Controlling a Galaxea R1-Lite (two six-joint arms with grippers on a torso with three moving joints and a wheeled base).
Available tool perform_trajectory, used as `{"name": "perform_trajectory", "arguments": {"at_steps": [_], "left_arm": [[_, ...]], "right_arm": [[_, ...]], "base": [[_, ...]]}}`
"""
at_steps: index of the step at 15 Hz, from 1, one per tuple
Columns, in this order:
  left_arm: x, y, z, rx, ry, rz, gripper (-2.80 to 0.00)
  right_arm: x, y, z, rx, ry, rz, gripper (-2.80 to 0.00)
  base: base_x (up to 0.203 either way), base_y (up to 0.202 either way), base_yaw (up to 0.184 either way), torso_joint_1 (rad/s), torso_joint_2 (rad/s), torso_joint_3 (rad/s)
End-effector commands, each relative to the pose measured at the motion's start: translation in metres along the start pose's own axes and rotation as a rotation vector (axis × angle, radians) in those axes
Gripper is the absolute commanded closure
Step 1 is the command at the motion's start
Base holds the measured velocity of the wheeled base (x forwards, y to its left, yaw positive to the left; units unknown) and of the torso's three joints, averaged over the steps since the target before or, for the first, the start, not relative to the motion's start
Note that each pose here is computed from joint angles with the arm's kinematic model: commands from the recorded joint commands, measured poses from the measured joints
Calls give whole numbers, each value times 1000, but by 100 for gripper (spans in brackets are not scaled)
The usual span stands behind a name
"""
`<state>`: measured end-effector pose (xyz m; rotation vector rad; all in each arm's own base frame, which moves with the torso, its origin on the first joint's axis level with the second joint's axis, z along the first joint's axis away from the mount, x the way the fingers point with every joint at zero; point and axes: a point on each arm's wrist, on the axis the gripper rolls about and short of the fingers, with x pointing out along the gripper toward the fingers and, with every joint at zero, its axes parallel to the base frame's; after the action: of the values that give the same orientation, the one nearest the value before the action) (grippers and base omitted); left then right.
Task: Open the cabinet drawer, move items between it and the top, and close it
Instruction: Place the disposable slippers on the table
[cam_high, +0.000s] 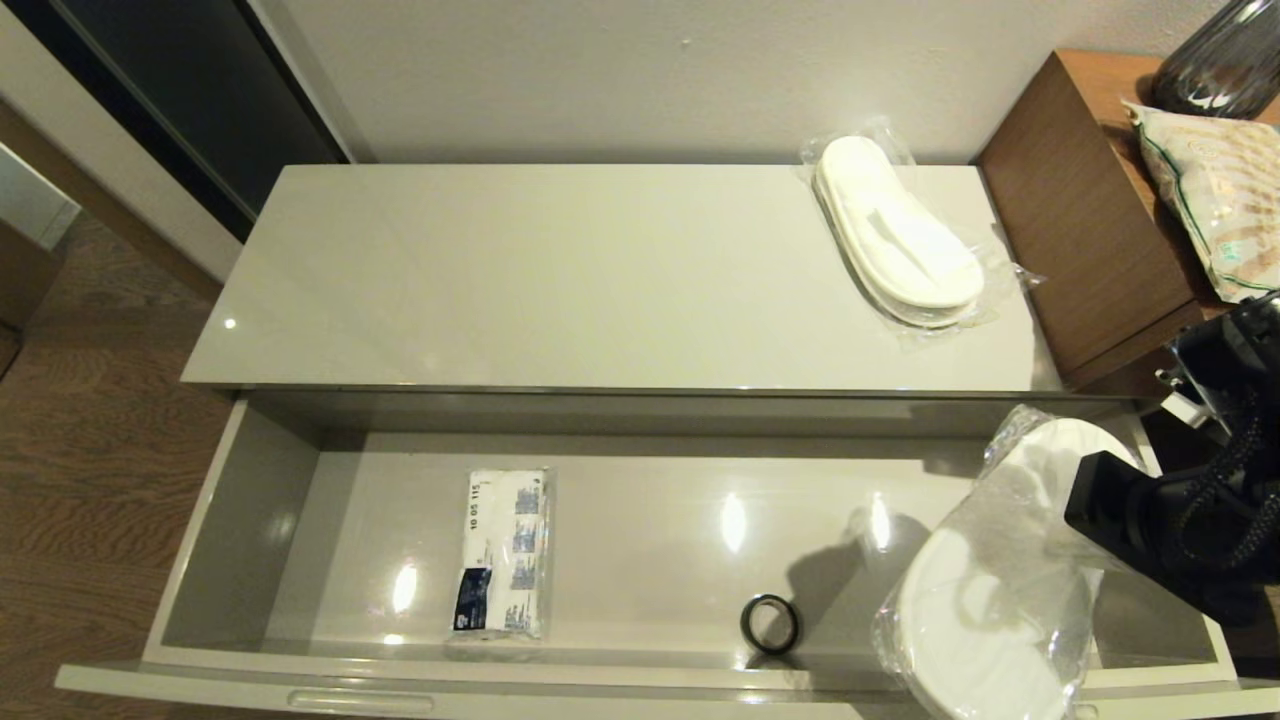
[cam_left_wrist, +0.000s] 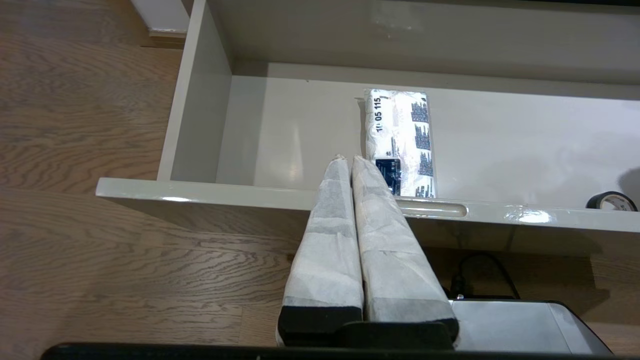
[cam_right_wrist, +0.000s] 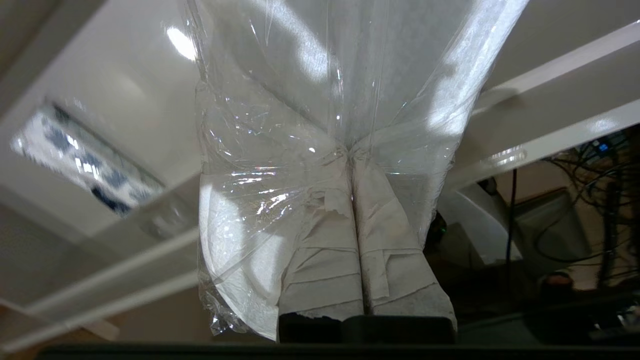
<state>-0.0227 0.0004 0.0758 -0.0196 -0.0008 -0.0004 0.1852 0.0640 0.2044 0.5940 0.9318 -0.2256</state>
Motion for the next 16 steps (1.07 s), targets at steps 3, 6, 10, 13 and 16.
{"name": "perform_trajectory", "arguments": {"at_steps": [3,6,10,13,16], "left_arm": [[0,0,0,0,-1,0,0],[0,0,0,0,-1,0,0],[0,0,0,0,-1,0,0],[0,0,0,0,-1,0,0],[0,0,0,0,-1,0,0]], "right_arm": [[-23,9,-6,-104,-8,71,0],[-34,32,15,-183,-63,124,0],[-15,85,55,-281,-119,150,0],[19,133,88,-340,-169,176,0],[76,164,104,-416,-181,166,0]], "base": [[0,0,0,0,0,0],[0,0,0,0,0,0],[0,0,0,0,0,0],[0,0,0,0,0,0],[0,0,0,0,0,0]]}}
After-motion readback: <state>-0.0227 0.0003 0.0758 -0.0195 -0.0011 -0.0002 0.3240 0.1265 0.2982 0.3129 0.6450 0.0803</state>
